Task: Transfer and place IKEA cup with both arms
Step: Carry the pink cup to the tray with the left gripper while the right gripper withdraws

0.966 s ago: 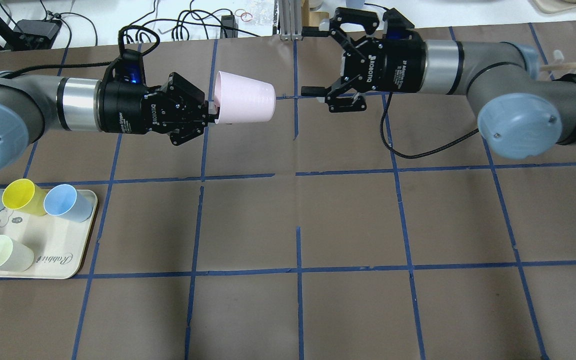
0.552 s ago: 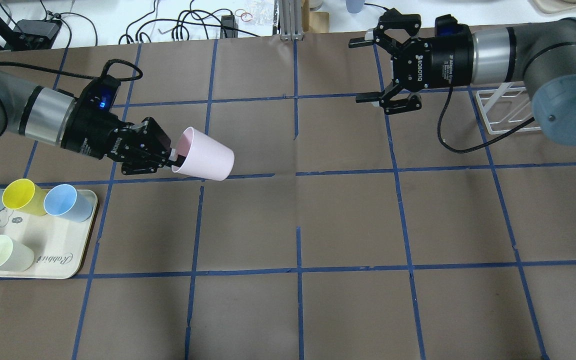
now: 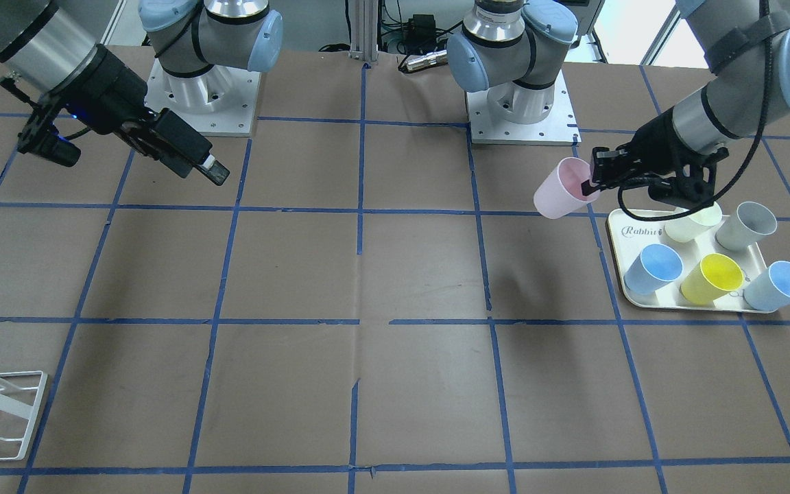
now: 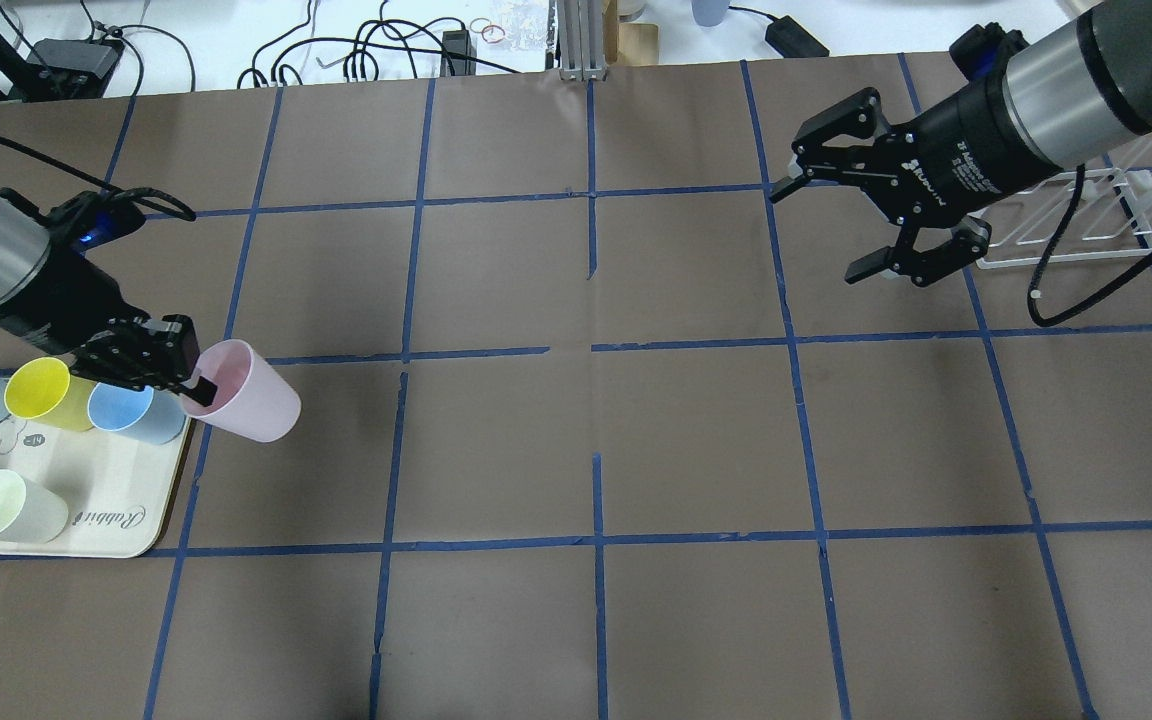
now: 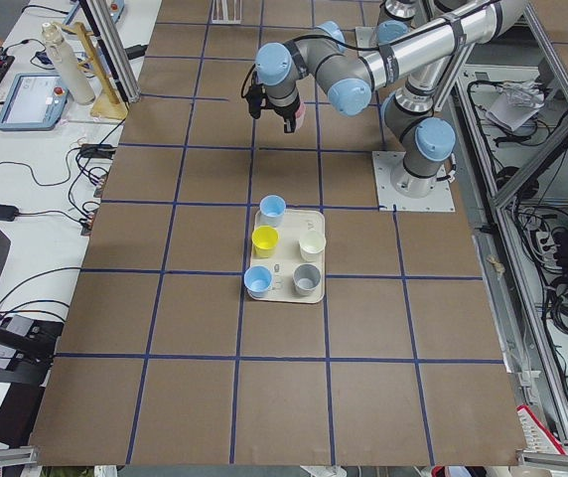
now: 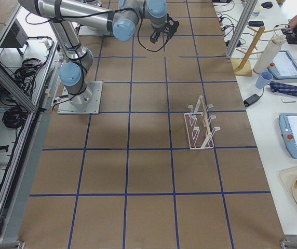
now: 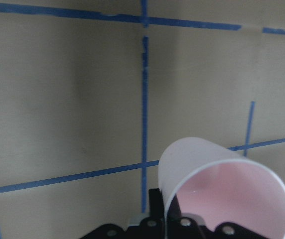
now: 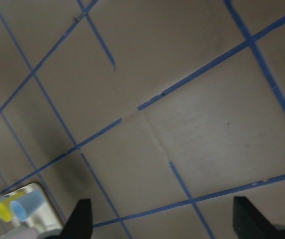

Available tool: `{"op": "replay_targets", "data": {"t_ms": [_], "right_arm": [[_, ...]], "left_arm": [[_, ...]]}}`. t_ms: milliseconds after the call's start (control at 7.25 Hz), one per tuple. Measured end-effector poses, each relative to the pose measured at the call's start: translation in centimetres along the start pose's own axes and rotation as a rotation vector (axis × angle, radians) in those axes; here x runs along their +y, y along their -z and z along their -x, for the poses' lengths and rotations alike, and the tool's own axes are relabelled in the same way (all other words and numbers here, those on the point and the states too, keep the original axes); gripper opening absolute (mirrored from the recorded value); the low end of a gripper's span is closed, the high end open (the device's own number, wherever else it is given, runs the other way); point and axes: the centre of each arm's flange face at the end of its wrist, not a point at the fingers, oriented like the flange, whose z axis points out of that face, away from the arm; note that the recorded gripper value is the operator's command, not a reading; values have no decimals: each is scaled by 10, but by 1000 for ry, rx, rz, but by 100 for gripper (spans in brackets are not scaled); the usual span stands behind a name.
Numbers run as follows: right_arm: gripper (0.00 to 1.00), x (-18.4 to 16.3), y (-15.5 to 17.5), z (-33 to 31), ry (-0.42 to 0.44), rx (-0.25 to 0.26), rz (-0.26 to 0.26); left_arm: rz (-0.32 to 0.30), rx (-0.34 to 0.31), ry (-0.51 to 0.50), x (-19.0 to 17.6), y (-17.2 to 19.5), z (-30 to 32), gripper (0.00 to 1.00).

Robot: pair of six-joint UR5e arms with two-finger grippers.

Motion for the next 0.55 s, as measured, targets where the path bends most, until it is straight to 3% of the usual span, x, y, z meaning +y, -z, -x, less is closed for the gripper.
{"op": "replay_targets", "data": {"t_ms": [276,414,552], "right_arm": [[100,29,-3,13,114,279,-104],[100,38,-6,17,158,351,-126],[100,40,-8,17,205,389,-124]], "left_arm": [[-53,-84,-54,14,-9,81,0],[-63,-129,-90,23,-14,107,0],[-65,-161,-128,29,-19,122,0]]}}
